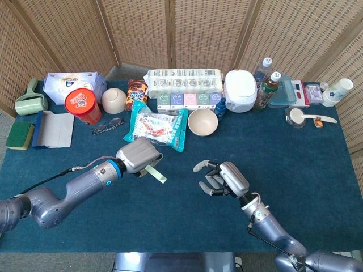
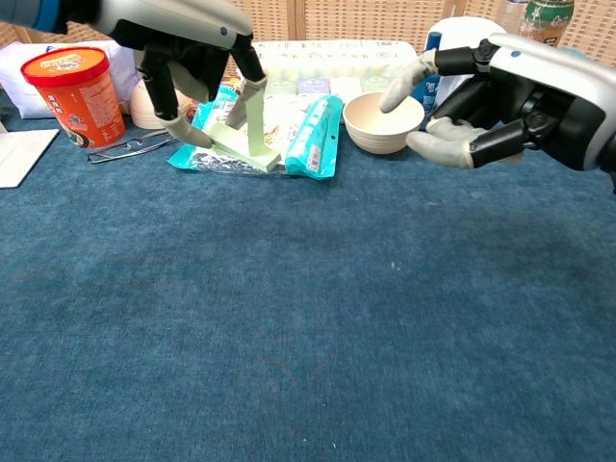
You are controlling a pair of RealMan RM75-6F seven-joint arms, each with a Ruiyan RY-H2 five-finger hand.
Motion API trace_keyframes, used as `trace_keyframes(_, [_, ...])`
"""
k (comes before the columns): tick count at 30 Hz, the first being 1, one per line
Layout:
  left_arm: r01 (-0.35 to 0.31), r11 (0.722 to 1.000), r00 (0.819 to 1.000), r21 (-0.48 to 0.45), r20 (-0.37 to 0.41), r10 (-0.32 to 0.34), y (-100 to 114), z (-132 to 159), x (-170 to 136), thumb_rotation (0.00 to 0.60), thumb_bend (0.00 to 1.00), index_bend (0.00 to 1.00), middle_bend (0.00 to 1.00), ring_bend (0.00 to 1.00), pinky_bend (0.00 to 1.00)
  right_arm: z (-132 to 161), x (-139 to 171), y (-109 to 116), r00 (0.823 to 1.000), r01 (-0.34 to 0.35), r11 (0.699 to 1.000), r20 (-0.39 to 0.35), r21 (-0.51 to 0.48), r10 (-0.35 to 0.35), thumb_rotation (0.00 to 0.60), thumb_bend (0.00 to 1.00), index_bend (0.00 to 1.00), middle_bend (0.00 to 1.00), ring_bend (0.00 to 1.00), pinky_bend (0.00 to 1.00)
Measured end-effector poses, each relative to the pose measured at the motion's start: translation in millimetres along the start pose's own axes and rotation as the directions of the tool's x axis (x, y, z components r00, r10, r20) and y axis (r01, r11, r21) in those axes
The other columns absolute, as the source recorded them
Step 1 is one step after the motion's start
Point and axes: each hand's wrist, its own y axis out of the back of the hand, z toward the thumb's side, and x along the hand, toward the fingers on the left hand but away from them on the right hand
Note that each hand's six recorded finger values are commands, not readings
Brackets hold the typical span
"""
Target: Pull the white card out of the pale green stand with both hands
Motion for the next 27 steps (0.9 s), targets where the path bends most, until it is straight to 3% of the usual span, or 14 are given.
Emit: trace_keyframes(27, [0.028, 1.0, 1.0, 0.004, 0.003, -0.029, 2.9, 18.5, 29.2, 0.6, 0.38, 0.69, 1.0, 1.0, 1.0, 22.4, -24.4, -35.6, 0.996, -0.087, 0.996, -0.031, -0.022, 0.086, 0.6, 0.41, 0.38, 0.95, 1.0, 0.97])
